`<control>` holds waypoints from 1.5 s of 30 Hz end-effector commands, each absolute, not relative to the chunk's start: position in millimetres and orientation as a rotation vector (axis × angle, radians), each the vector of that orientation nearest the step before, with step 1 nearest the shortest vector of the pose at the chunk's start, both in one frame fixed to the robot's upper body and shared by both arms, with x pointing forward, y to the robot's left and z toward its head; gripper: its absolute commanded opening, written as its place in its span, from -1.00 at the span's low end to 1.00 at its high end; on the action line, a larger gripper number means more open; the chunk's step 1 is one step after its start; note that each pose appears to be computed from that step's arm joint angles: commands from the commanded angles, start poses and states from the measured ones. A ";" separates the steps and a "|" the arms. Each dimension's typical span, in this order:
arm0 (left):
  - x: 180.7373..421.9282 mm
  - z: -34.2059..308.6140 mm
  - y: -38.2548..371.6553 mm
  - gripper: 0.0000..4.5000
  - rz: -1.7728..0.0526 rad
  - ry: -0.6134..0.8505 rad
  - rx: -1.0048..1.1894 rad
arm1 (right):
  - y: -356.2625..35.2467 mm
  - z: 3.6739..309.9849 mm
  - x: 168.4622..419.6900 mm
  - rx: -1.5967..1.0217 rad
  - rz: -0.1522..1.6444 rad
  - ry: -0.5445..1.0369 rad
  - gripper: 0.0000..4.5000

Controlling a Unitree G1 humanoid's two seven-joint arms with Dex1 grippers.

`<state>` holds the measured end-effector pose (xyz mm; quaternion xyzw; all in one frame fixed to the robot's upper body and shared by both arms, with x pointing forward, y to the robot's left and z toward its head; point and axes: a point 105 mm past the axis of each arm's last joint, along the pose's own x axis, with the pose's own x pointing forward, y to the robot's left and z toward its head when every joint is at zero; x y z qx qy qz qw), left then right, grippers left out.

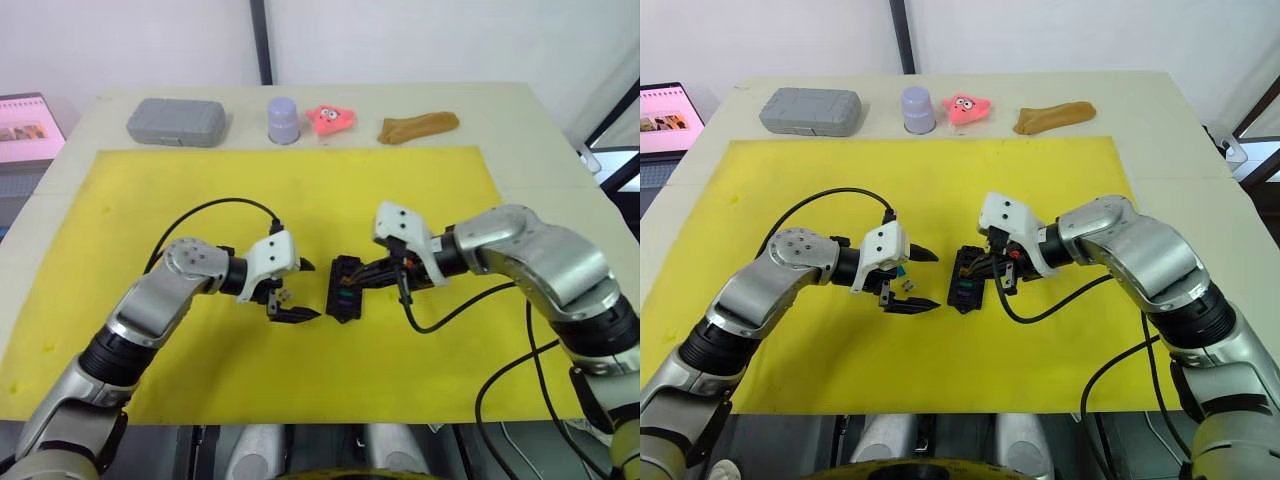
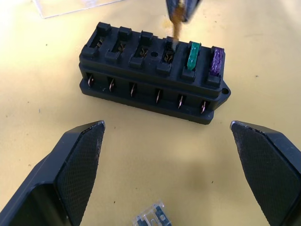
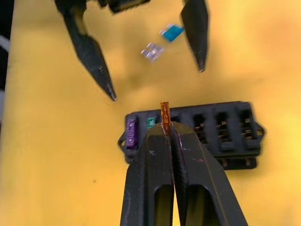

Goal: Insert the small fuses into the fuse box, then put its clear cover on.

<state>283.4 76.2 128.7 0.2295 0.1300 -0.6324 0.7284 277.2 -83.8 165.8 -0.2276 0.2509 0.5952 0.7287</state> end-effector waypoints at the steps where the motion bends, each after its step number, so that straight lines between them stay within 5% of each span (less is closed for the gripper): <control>1: 285.3 140.1 74.4 1.00 -1.392 0.235 0.520 | -82.1 174.0 275.7 -0.586 1.306 0.531 -0.99; 45: 284.9 139.7 71.8 1.00 -1.388 0.228 0.510 | -78.3 172.3 278.8 -0.717 1.286 0.514 -0.99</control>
